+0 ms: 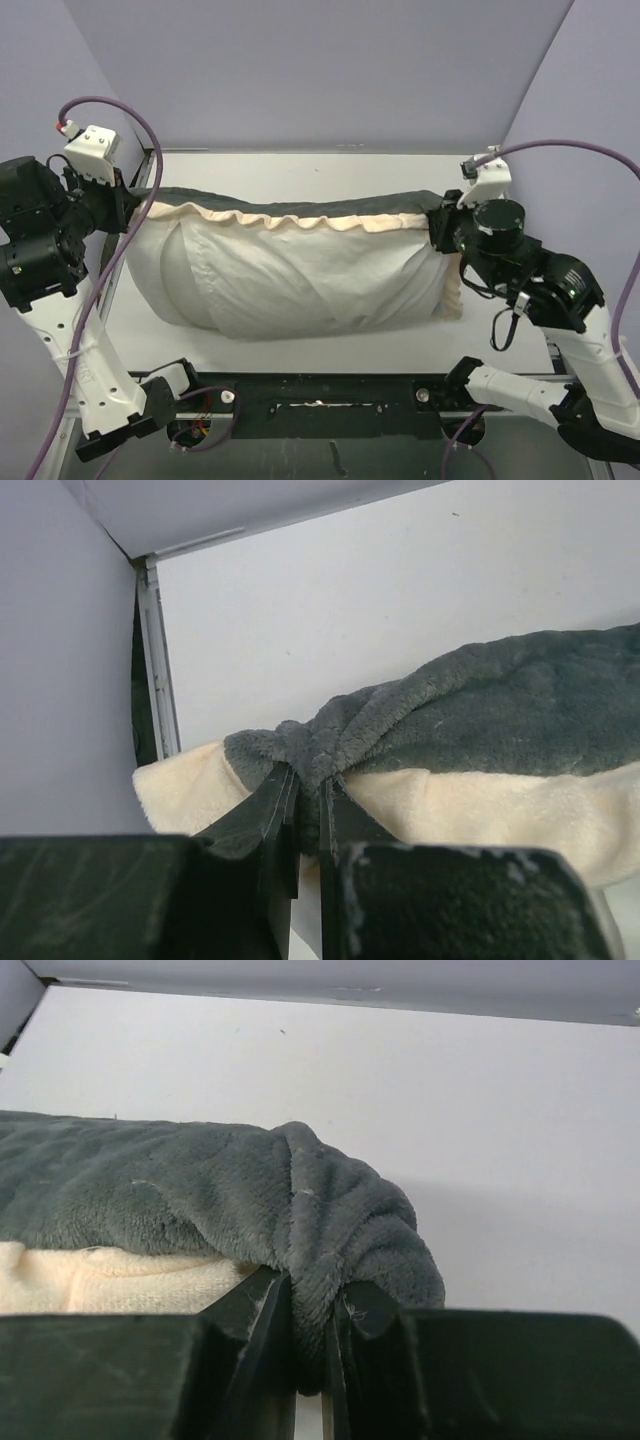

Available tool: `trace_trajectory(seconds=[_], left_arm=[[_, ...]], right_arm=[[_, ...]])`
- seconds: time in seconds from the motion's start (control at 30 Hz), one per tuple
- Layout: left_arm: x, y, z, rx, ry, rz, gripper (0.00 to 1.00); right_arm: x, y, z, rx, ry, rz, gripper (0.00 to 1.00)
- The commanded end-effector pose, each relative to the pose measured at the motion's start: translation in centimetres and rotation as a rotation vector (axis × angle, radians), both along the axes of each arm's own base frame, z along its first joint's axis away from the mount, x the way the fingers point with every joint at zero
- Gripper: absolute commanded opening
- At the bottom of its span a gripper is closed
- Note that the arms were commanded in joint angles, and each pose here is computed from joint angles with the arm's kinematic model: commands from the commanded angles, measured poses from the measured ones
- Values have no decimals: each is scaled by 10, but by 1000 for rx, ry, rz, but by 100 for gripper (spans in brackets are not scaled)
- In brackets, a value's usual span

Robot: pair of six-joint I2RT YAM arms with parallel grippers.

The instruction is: Remove the pillowcase from the pillow

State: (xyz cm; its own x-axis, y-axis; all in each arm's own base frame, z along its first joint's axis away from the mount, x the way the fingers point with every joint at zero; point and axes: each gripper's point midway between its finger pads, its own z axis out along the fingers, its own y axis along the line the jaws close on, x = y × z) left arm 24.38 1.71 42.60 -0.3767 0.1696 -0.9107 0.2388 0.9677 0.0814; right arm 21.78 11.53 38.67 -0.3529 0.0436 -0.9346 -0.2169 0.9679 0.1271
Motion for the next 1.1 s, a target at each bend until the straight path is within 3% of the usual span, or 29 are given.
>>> trace_trajectory(seconds=[0.0, 0.17, 0.33, 0.4, 0.47, 0.5, 0.6, 0.73, 0.9, 1.07], left_arm=[[46, 6, -20, -42, 38, -3, 0], [104, -6, -97, 82, 182, 10, 0], [175, -16, -123, 149, 160, 59, 0], [202, -16, -112, 145, 132, 101, 12], [218, -18, -95, 115, 109, 123, 37], [223, -19, -88, 100, 104, 127, 45], [222, -25, -70, 77, 80, 103, 59], [196, -39, -71, 60, 90, 16, 74], [159, -48, -119, 67, 155, -52, 76], [147, -51, -193, 34, 319, -45, 75]], right_arm=[[49, 9, -22, -89, 93, -110, 0], [122, 3, -104, 92, 389, -111, 0], [183, -11, -140, 65, 442, -173, 22], [205, -15, -137, 35, 428, -199, 35], [223, -19, -133, 4, 409, -220, 51], [232, -21, -135, -16, 410, -231, 58], [249, -30, -123, -68, 375, -273, 71], [256, -44, -106, -131, 312, -325, 81], [255, -29, -95, -198, 233, -288, 90], [252, 32, -113, -292, 217, -142, 95]])
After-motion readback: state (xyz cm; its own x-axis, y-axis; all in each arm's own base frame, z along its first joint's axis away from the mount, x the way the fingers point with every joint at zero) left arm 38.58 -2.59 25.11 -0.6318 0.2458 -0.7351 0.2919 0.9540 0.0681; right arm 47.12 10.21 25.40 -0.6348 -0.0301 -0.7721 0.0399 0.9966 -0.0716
